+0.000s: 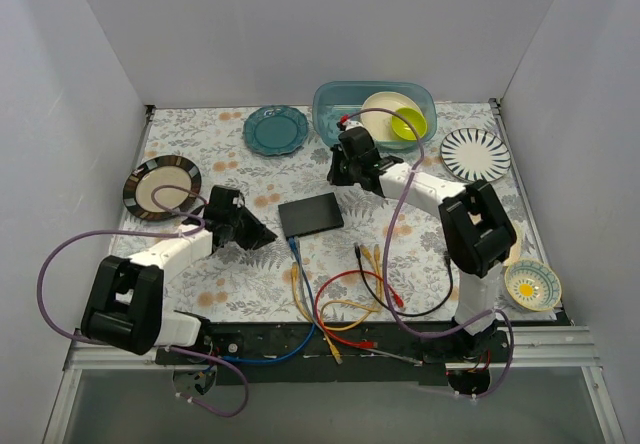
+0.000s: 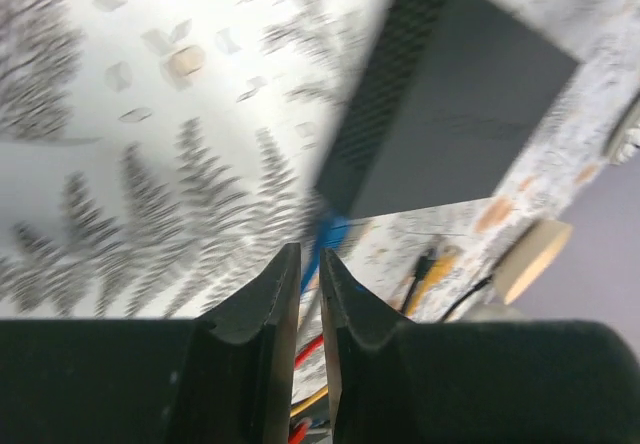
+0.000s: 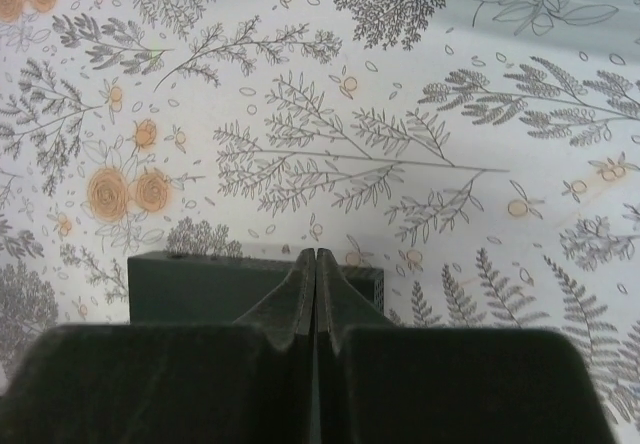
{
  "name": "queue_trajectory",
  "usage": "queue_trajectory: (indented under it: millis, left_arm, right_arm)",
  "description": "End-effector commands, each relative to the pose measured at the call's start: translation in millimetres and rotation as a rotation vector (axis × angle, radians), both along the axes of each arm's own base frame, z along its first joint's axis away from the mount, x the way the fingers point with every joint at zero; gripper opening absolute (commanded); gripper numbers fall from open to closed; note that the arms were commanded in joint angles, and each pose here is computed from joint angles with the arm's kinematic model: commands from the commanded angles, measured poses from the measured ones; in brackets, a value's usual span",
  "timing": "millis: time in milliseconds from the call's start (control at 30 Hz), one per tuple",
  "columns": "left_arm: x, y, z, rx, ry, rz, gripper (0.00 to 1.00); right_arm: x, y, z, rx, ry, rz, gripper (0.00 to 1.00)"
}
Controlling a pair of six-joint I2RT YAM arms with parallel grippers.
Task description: Pull the plug from the switch port
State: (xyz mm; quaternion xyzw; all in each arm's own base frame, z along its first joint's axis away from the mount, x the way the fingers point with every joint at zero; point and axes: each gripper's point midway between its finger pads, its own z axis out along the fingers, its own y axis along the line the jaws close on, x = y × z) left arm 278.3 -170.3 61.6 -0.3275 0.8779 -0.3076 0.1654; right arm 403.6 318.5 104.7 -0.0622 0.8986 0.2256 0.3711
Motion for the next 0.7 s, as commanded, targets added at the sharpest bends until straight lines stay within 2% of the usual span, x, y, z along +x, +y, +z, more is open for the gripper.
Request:
queue_trajectory:
  millis: [0,33,100,133,167,233,500,667]
  left_arm:
    - [-21,18,-11,0.057,0.043,0.056,0.13]
    - [-24,18,-14,0.053,0.058,0.054,0.12]
    - [-32,17,-24,0.053,0.094,0.041,0.12]
    - [-35,14,-30,0.042,0.122,0.024,0.11]
    - [-37,12,-33,0.035,0.132,0.012,0.11]
    - [-39,4,-37,0.001,0.145,-0.03,0.1]
    - [-23,-18,-47,-0.071,0.155,-0.142,0.09]
    - [7,-29,-46,-0.077,0.129,-0.173,0.1]
  right_arm:
    - [34,7,8,0.015,-0.033,-0.012,0.01]
    - [42,11,12,0.03,-0.039,-0.013,0.01]
    - [49,14,-11,0.021,0.006,-0.012,0.01]
    - [57,21,-2,0.035,-0.009,-0.002,0.01]
    - [57,24,-21,0.018,0.028,0.012,0.01]
    - [60,29,-27,0.015,0.05,0.019,0.01]
    - [21,22,-65,0.018,0.188,0.064,0.01]
    - [-11,1,-64,0.013,0.196,0.061,0.01]
